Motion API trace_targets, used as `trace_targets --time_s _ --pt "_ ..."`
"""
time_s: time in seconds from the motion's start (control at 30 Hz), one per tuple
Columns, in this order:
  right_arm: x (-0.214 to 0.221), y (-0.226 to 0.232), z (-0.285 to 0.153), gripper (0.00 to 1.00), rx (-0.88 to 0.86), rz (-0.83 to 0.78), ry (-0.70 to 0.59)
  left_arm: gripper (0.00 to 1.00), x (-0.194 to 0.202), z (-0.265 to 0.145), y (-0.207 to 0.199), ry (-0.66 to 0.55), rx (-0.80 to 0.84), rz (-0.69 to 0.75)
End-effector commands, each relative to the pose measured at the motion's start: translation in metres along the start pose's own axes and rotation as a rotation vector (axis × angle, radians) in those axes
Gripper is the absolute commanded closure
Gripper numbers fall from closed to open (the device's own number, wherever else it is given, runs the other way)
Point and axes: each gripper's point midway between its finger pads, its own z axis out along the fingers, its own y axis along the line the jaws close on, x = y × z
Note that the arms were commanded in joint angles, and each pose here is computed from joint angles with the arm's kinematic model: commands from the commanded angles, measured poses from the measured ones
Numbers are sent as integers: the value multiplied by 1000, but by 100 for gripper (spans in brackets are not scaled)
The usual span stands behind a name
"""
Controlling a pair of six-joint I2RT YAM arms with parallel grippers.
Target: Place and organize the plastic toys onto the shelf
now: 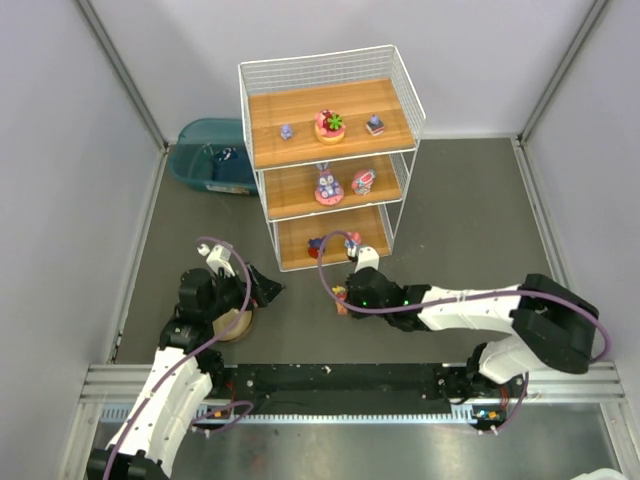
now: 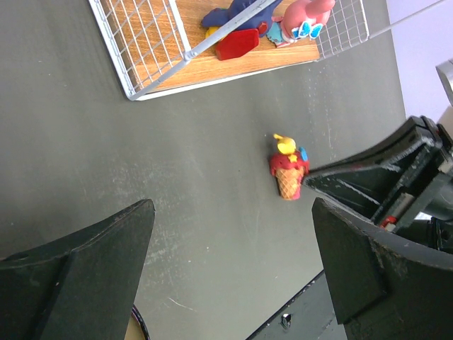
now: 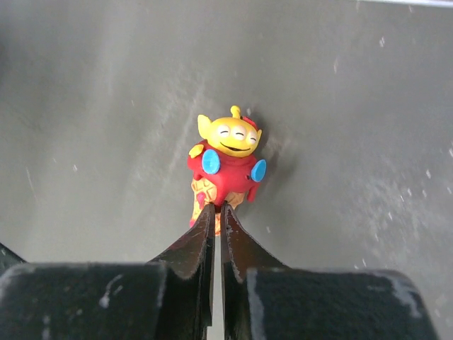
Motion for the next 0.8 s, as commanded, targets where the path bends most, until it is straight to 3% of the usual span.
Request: trace_targets --time_s 0.0,0.27,0.57,0.77 --pt "11 -13 -28 100 53 -77 21 1 -16 -2 -12 -43 31 42" --pt "15 -18 -54 100 16 -10 3 1 -15 -2 -13 -39 34 42" --pt "56 -18 -77 100 44 -157 102 1 -14 -1 -11 -39 32 41" --pt "90 -10 -85 82 61 -190 184 1 -13 -1 -10 -38 30 37"
